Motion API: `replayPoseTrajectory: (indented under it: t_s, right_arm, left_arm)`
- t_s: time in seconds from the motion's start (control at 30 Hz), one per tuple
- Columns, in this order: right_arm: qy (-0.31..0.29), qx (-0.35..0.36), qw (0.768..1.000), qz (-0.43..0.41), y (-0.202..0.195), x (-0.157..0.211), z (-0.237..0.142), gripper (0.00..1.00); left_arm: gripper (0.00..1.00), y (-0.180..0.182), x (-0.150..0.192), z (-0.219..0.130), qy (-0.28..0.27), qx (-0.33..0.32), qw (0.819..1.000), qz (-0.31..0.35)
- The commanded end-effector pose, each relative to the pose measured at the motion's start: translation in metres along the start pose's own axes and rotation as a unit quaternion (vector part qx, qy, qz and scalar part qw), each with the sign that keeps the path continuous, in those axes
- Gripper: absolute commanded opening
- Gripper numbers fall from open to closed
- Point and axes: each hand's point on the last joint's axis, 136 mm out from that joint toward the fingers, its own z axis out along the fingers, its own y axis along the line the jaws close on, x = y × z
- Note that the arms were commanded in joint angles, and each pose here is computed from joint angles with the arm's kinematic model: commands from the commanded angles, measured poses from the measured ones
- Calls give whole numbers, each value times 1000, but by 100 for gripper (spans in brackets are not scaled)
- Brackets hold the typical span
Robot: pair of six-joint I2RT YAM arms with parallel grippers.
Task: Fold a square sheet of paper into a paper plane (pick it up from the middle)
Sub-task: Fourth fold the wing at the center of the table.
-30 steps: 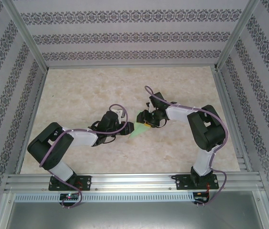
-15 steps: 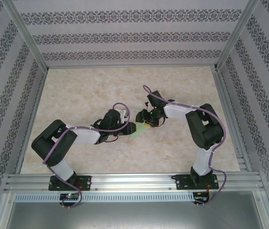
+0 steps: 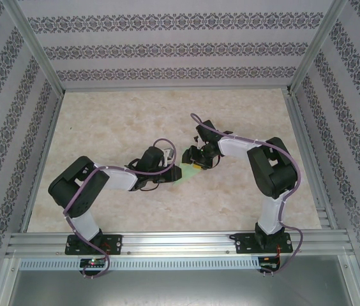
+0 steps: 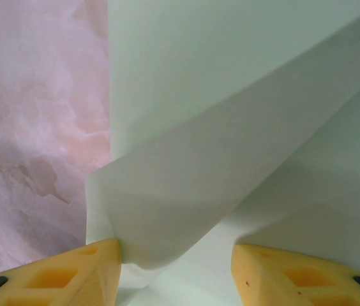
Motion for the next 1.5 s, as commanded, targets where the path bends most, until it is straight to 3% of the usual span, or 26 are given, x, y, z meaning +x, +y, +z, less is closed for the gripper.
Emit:
replayPoseTrajectory:
  t_s: [0.0,0.5,0.9,1.47]
  right_arm:
    - [39,140,989,29,-78,28,33,52]
    - [47,176,982,49,-97,32,38,49]
    - [53,178,981,51,-102,35,42,41]
    - [75,171,982,31,-101,41,49,52]
  left_arm:
    - [14,15,2,4,10,-29,999,-13]
    - [18,-2,-4,-9,-4,-3,1000,7]
    - [18,-9,-31,-29,-84,-9,996,-9]
    - [18,-16,-35,-17,-78,10,997,-20]
